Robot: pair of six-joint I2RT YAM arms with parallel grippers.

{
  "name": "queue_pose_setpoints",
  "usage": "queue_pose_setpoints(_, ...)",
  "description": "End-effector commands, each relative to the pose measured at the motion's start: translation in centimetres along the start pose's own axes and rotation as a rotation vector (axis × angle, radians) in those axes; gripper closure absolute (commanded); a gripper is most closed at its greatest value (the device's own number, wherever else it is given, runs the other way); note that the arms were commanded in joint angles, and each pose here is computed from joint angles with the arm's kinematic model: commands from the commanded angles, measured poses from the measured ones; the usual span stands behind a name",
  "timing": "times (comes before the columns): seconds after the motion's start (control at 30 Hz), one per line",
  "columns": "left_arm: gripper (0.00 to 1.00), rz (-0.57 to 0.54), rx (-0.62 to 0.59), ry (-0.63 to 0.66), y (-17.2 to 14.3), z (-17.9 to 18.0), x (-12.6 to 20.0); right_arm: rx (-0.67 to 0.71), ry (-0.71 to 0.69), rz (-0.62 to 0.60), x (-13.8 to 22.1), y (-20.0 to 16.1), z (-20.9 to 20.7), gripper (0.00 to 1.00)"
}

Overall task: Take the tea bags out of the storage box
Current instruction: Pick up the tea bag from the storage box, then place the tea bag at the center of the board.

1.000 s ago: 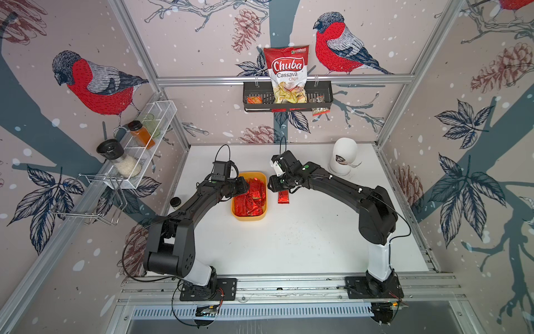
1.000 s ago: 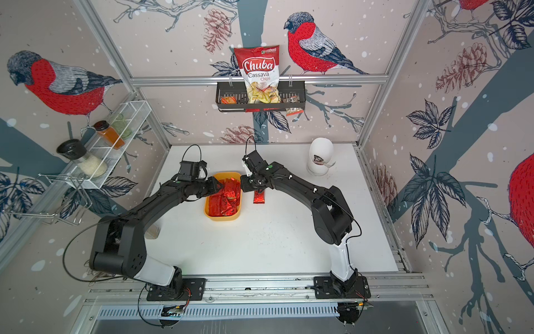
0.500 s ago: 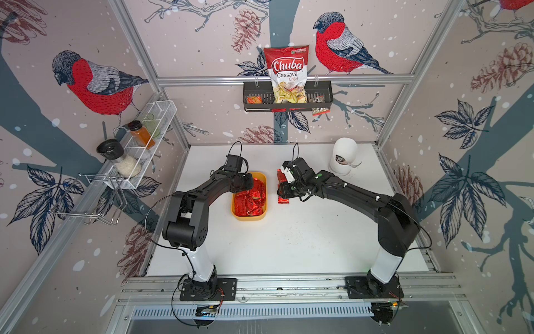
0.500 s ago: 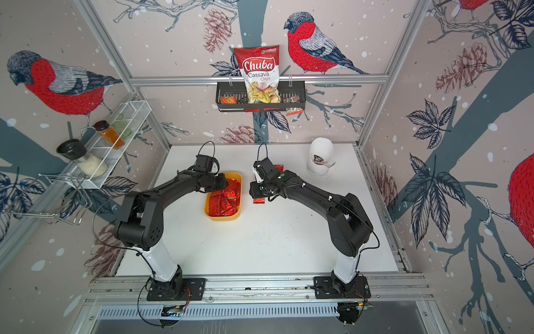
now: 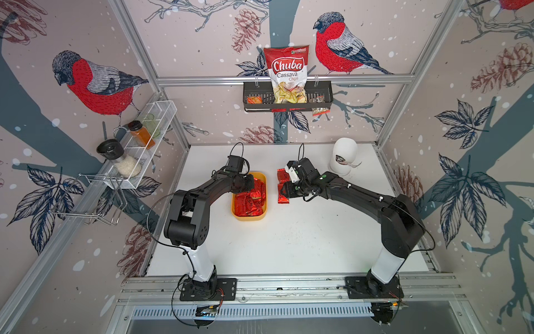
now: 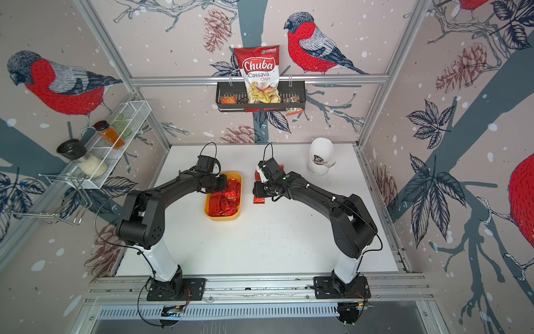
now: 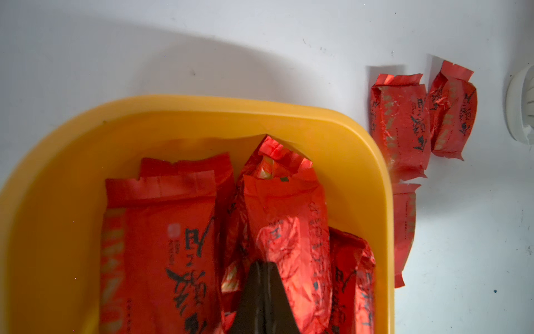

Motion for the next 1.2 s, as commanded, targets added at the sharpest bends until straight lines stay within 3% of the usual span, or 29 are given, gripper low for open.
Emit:
queue_pose_setpoints(0.0, 1.0, -0.04, -0.004, -0.013, 0.9, -0.7, 1.9, -0.027, 0.067, -0.041, 0.7, 0.9, 1.1, 0.59)
queue_pose_setpoints(0.27, 1.0, -0.11, -0.02, -0.099, 2.5, -3.6, 7.1, -0.109, 0.256, -0.135, 2.5, 3.0, 3.3, 0.54)
queue_pose_setpoints(0.5, 1.0, -0.141, -0.01, -0.195, 0.6, -7.1, 9.2, -0.157, 0.289, -0.198, 5.2, 4.0, 2.1, 0.51)
queue_pose_setpoints(0.83, 1.0, -0.127, -0.053, -0.282, -3.4, -16.3, 6.0, -0.236, 0.228, -0.388, 14.9, 3.1, -4.1, 0.45)
queue_pose_setpoints(1.17, 1.0, -0.052, -0.07, -0.279, -4.3, -21.2, -1.9, -0.249, 0.188, -0.451, 18.3, 1.1, -6.0, 0.43)
Point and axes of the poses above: each gripper's point midway between its finger pads, its own x axis back along the fingers, its own z axis along the line the jaws close on, y = z × x, the point moved 1 cm from there along x, back along the fingers, and after that the axes turned 5 degrees about -x, right-handed, at the moved point
